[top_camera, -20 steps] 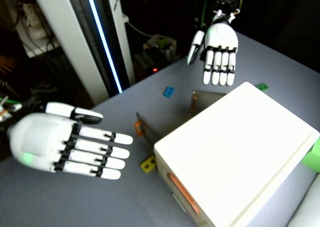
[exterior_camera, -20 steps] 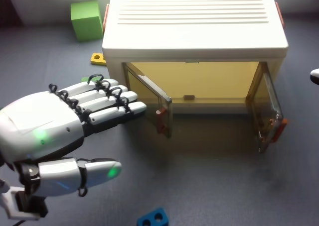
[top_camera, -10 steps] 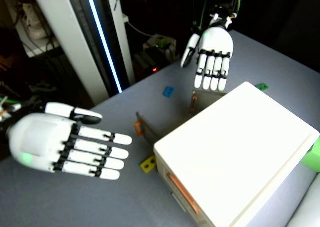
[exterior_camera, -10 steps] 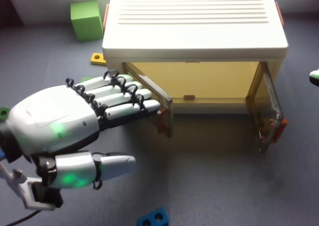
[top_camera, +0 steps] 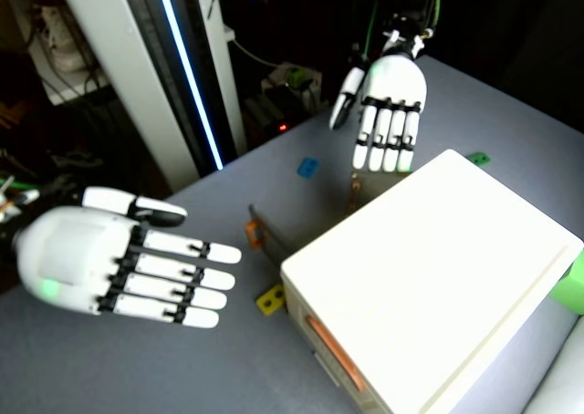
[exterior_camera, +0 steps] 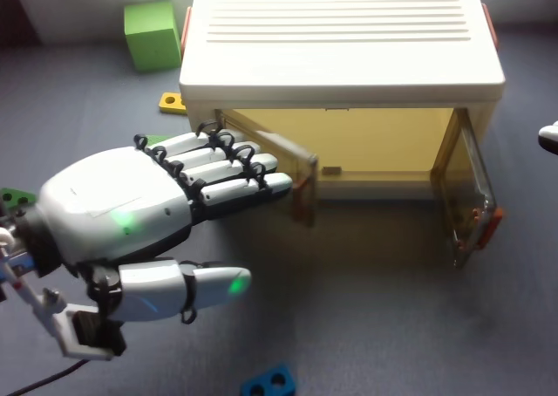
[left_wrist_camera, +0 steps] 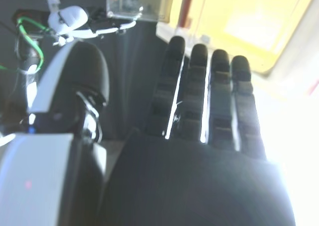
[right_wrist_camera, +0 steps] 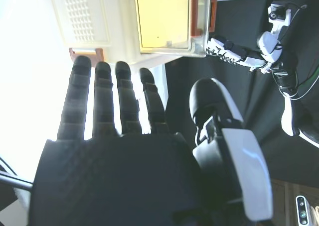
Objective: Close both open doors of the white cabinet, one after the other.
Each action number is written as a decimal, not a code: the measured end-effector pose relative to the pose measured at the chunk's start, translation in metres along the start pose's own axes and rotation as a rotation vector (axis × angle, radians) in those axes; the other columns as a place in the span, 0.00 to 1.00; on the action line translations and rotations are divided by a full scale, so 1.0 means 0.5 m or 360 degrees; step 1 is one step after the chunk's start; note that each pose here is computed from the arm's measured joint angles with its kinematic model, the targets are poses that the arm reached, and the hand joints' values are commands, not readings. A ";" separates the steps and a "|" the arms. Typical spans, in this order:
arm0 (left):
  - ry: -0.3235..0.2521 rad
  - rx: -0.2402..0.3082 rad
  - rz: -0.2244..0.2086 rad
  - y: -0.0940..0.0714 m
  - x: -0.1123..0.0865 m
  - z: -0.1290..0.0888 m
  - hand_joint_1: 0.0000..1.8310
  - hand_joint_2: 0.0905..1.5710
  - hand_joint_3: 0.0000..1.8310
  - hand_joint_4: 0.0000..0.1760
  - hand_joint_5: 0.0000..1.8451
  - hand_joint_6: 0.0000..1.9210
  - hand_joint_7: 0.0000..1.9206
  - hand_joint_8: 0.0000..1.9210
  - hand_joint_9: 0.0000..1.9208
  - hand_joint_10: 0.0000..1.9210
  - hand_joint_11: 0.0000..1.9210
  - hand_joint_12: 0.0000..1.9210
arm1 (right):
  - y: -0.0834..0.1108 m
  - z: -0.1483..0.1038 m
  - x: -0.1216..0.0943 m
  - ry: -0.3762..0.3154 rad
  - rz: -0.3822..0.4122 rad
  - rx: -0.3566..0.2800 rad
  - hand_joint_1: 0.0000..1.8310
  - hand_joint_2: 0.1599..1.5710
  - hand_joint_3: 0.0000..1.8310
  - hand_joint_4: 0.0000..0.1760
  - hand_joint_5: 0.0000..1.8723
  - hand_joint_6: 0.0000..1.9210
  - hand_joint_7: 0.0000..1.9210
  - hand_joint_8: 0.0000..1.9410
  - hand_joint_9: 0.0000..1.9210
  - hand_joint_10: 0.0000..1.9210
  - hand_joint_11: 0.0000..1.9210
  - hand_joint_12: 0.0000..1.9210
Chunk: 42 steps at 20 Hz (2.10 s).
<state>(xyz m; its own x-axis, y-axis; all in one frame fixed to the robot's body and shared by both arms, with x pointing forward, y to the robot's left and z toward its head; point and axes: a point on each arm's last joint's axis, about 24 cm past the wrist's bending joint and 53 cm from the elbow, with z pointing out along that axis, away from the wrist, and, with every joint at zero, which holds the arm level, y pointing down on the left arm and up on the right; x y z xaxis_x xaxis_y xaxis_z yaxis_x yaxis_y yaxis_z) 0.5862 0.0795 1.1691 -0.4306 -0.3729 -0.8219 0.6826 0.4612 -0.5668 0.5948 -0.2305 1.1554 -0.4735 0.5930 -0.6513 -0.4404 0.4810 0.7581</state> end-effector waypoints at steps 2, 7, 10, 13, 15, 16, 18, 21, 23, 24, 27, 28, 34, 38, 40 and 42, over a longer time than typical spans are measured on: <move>0.0005 -0.0004 -0.0003 0.004 0.004 0.010 0.00 0.89 0.00 0.00 0.06 0.00 0.05 0.00 0.04 0.00 0.00 0.08 | -0.001 0.000 -0.001 -0.0001 -0.0002 -0.0001 0.03 0.92 0.00 0.23 0.06 0.00 0.06 0.00 0.04 0.00 0.06 0.00; 0.0012 -0.0006 0.0005 0.008 0.008 0.026 0.00 0.87 0.00 0.00 0.04 0.00 0.04 0.00 0.04 0.00 0.01 0.08 | -0.002 0.000 -0.002 -0.0002 -0.0004 0.0000 0.04 0.93 0.00 0.24 0.06 0.00 0.06 0.00 0.03 0.00 0.06 0.00; 0.0016 -0.0002 0.0021 0.007 0.007 0.036 0.00 0.87 0.00 0.00 0.03 0.00 0.03 0.00 0.04 0.00 0.02 0.09 | -0.002 0.000 -0.002 -0.0002 -0.0004 0.0000 0.03 0.92 0.00 0.31 0.06 0.00 0.05 0.00 0.03 0.00 0.06 0.00; 0.0025 0.0022 0.0046 -0.001 0.007 0.045 0.00 0.87 0.00 0.00 0.04 0.01 0.03 0.00 0.04 0.00 0.04 0.09 | -0.003 0.001 0.000 -0.0001 -0.0002 0.0001 0.02 0.92 0.00 0.26 0.05 0.00 0.06 0.00 0.04 0.00 0.07 0.00; 0.0013 0.0027 0.0045 -0.003 0.002 0.056 0.00 0.87 0.00 0.00 0.04 0.00 0.03 0.00 0.04 0.00 0.04 0.09 | -0.003 0.001 -0.001 -0.0002 -0.0003 -0.0002 0.02 0.92 0.00 0.22 0.06 0.00 0.06 0.00 0.04 0.00 0.07 0.00; 0.0013 0.0036 0.0055 -0.006 0.000 0.058 0.00 0.87 0.00 0.00 0.04 0.01 0.03 0.00 0.03 0.00 0.03 0.09 | -0.003 0.001 -0.001 -0.0002 -0.0003 0.0000 0.02 0.92 0.00 0.24 0.06 0.00 0.06 0.00 0.04 0.00 0.07 0.00; 0.0016 0.0037 0.0051 -0.007 0.004 0.060 0.00 0.87 0.00 0.00 0.04 0.00 0.03 0.00 0.03 0.00 0.02 0.09 | -0.004 0.001 0.000 -0.0001 -0.0002 0.0003 0.02 0.91 0.00 0.29 0.05 0.00 0.06 0.00 0.04 0.00 0.07 0.00; 0.0018 0.0051 0.0038 -0.018 0.007 0.050 0.00 0.88 0.00 0.00 0.06 0.01 0.05 0.01 0.04 0.00 0.01 0.08 | -0.003 0.001 0.000 -0.0001 0.0003 -0.0002 0.04 0.92 0.00 0.35 0.05 0.00 0.05 0.00 0.03 0.00 0.06 0.00; 0.0027 0.0035 0.0022 -0.015 0.013 0.030 0.00 0.91 0.01 0.00 0.08 0.01 0.04 0.00 0.03 0.00 0.00 0.07 | -0.003 -0.001 0.000 -0.0002 0.0013 -0.0001 0.05 0.92 0.00 0.26 0.06 0.00 0.06 0.00 0.04 0.00 0.07 0.00; 0.0026 0.0019 0.0008 -0.011 0.013 0.019 0.00 0.91 0.00 0.00 0.07 0.00 0.05 0.00 0.03 0.00 0.00 0.07 | -0.003 -0.002 0.002 0.0003 0.0026 -0.0002 0.05 0.92 0.00 0.22 0.06 0.00 0.06 0.00 0.04 0.00 0.07 0.00; 0.0007 -0.0042 -0.0023 0.003 0.003 -0.021 0.00 0.91 0.00 0.00 0.04 0.00 0.02 0.00 0.01 0.00 0.00 0.03 | 0.005 -0.002 0.017 0.0048 0.0038 -0.0025 0.07 0.92 0.00 0.01 0.07 0.00 0.06 0.00 0.03 0.00 0.08 0.00; 0.0001 -0.0059 -0.0030 0.008 0.001 -0.030 0.00 0.91 0.00 0.00 0.04 0.00 0.02 0.00 0.01 0.00 0.01 0.03 | 0.007 -0.002 0.021 0.0063 0.0037 -0.0032 0.05 0.92 0.00 0.00 0.07 0.00 0.06 0.00 0.03 0.00 0.08 0.00; -0.0115 -0.0167 -0.0028 0.023 -0.042 -0.096 0.00 0.90 0.00 0.00 0.05 0.00 0.08 0.01 0.08 0.01 0.00 0.26 | 0.023 -0.005 0.044 0.0136 0.0024 -0.0068 0.00 0.92 0.00 0.18 0.01 0.00 0.00 0.00 0.00 0.00 0.00 0.00; -0.0235 -0.0284 -0.0021 0.049 -0.076 -0.140 0.00 0.88 0.00 0.00 0.06 0.00 0.07 0.00 0.08 0.00 0.00 0.34 | 0.039 0.003 0.053 0.0154 -0.0002 -0.0107 0.00 0.86 0.00 0.12 0.00 0.00 0.00 0.00 0.00 0.00 0.00 0.00; -0.0283 -0.0347 -0.0034 0.064 -0.082 -0.163 0.00 0.90 0.00 0.00 0.07 0.00 0.08 0.00 0.09 0.00 0.00 0.31 | 0.062 0.017 0.057 0.0176 -0.0050 -0.0169 0.00 0.83 0.00 0.12 0.00 0.00 0.00 0.00 0.00 0.00 0.00 0.00; -0.0300 -0.0361 -0.0020 0.065 -0.086 -0.174 0.00 0.90 0.00 0.00 0.07 0.00 0.09 0.00 0.10 0.00 0.00 0.31 | 0.073 0.028 0.066 0.0206 -0.0095 -0.0192 0.00 0.83 0.00 0.07 0.00 0.00 0.00 0.00 0.00 0.00 0.00 0.00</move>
<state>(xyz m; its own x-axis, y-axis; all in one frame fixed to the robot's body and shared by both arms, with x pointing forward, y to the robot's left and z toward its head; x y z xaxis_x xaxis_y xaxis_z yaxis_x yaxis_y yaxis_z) 0.5758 0.1806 1.1811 -0.3063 -0.5131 -0.8018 0.5194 0.6158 -0.5924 0.5741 -0.1843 1.1621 -0.5344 0.4739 -0.6998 -0.5553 0.4273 0.7135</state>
